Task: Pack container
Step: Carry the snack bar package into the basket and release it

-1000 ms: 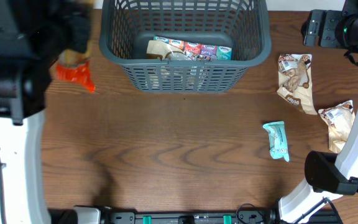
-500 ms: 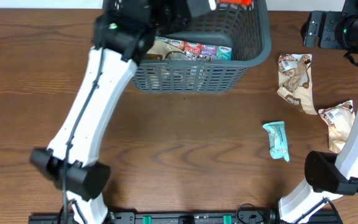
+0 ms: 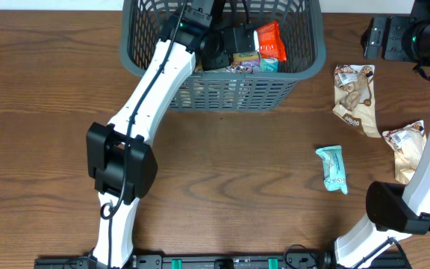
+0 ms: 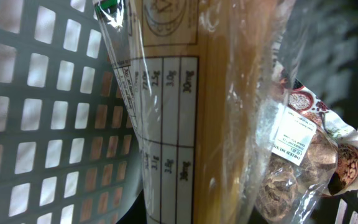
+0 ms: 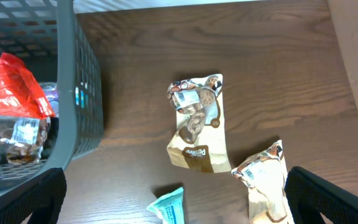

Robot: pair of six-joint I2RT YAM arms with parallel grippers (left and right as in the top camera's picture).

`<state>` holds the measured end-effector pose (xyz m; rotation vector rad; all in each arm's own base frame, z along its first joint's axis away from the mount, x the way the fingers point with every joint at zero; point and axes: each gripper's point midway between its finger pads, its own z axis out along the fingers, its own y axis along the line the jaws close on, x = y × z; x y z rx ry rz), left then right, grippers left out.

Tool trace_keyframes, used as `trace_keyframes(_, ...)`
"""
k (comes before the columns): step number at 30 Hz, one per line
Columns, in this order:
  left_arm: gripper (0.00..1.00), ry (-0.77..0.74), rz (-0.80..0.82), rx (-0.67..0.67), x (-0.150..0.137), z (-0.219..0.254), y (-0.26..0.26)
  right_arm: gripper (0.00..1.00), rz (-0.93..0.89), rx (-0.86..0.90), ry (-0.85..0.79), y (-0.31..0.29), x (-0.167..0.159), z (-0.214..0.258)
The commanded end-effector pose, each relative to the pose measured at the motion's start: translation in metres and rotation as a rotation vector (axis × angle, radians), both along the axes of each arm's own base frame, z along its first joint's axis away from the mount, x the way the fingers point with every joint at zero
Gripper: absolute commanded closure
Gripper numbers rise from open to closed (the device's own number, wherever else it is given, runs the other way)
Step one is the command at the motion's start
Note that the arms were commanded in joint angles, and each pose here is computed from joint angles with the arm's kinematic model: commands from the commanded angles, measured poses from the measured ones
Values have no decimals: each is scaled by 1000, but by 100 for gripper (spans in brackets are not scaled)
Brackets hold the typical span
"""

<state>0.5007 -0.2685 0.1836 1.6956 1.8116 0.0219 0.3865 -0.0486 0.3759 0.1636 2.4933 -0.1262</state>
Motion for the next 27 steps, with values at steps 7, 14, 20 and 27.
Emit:
trace_keyframes(7, 1, -99, 40, -96, 1, 61, -1, 1, 20, -4, -5, 5, -6, 4)
trace_keyframes(14, 1, -228, 219, -116, -1, 128, 30, 1, 21, -4, -1, 5, -7, 4)
trace_keyframes(20, 1, -346, 508, -237, -43, 227, 96, 1, 41, -20, -8, 4, -5, 5)
trace_keyframes(27, 1, -188, 1086, -460, -138, 259, 244, 1, 68, -59, -94, 2, 6, 23)
